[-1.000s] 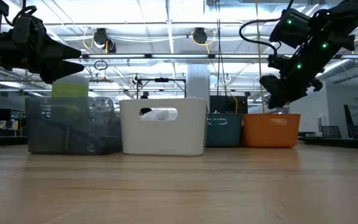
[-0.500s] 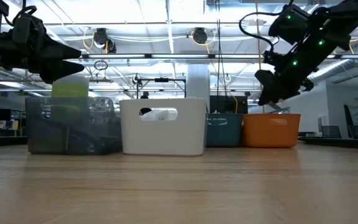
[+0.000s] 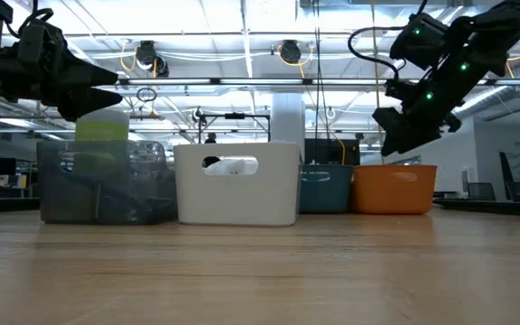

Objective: Pick & Place Travel size toiletries
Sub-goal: Put the silver nail cutter into the orange bin

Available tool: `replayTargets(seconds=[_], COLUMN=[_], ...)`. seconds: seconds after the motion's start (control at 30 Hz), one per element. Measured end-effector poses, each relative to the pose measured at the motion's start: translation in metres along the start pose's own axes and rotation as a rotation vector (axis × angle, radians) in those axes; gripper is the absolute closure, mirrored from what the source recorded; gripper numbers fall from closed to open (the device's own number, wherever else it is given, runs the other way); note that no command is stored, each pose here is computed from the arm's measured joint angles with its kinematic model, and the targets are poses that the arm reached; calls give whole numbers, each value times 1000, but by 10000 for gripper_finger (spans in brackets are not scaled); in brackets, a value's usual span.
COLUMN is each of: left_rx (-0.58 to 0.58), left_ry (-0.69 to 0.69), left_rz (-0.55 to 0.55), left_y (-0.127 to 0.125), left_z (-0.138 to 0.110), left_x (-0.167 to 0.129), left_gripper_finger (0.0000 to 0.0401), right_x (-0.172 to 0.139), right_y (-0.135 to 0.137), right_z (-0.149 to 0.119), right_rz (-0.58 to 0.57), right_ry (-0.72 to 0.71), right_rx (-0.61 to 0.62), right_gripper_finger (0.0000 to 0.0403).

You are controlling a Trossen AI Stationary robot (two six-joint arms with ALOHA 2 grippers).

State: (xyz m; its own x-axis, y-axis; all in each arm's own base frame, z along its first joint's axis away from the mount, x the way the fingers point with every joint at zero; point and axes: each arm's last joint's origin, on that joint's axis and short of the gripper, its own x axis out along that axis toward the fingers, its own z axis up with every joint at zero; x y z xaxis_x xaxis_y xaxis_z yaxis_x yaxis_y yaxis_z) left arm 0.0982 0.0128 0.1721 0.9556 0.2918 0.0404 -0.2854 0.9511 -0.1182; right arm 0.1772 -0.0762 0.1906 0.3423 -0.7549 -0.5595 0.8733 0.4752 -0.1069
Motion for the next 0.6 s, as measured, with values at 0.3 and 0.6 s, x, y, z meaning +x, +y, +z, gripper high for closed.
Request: replayTargets(seconds=[0.3, 0.6], left_rx=[0, 0], left_ry=[0, 0], left_rz=[0, 0], left_y=[0, 0], left_z=[0, 0], left_x=[0, 0], left_gripper_finger=[95, 95], right_x=[-15, -106], right_y=[23, 63], right_z=[17, 35], right_rz=[518, 1110], right_ry=[-99, -402], right_rx=[-68, -226], right_gripper_finger=[217, 222])
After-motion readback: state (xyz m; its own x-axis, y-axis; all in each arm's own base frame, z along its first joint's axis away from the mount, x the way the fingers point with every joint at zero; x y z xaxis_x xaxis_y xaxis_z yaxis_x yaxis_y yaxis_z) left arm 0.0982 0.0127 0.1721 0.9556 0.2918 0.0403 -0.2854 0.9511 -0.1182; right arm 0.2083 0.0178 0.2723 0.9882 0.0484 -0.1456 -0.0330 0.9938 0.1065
